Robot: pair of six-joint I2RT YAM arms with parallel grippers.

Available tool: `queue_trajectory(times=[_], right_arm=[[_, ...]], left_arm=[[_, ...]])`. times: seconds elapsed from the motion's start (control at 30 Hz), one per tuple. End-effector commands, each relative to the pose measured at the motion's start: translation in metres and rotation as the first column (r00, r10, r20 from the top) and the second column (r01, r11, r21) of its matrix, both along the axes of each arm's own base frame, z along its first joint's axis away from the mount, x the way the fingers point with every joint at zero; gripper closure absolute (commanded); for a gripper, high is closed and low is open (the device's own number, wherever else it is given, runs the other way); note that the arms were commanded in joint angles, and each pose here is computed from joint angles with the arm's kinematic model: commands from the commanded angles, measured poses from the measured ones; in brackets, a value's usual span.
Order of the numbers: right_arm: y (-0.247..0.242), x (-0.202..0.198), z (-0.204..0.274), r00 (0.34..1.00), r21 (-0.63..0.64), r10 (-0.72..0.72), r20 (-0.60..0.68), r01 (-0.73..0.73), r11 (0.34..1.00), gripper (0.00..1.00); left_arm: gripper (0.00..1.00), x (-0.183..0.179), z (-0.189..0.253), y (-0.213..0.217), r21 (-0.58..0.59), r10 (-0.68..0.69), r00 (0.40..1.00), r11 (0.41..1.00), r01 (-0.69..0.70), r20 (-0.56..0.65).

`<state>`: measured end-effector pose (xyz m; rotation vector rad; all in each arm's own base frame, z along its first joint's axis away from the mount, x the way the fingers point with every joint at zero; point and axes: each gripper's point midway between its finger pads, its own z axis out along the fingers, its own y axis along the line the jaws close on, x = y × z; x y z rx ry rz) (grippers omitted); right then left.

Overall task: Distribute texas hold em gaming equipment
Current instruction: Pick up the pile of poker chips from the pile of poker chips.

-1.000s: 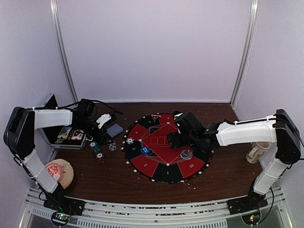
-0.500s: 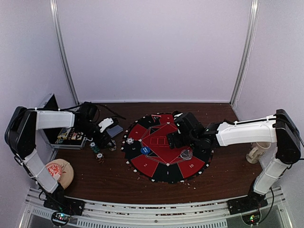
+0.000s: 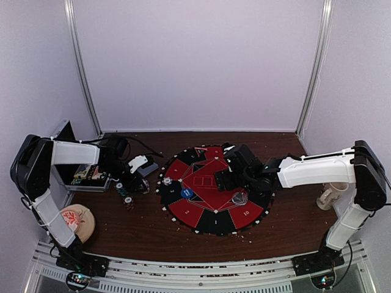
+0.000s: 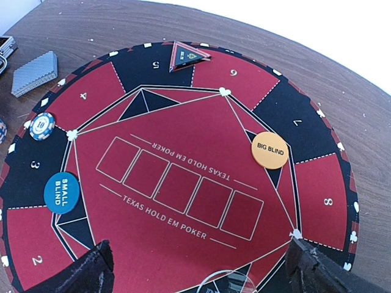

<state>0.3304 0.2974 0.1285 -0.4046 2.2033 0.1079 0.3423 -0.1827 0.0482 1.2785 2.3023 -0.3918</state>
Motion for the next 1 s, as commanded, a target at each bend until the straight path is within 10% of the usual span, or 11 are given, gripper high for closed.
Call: queue_trajectory(times=[0.0, 0.97], right_arm=[[0.0, 0.0, -0.005, 1.0, -0.031, -0.004, 0.003, 0.005, 1.0, 0.01], [0.0, 0.0, -0.006, 1.0, -0.037, -0.003, -0.002, 0.003, 0.999, 0.0]], left_arm=[[0.36, 0.006, 0.007, -0.004, -0.02, -0.007, 0.999, 1.0, 0.007, 0.041], [0.69, 0.004, 0.023, -0.004, -0.036, -0.011, 0.997, 0.999, 0.014, 0.075]])
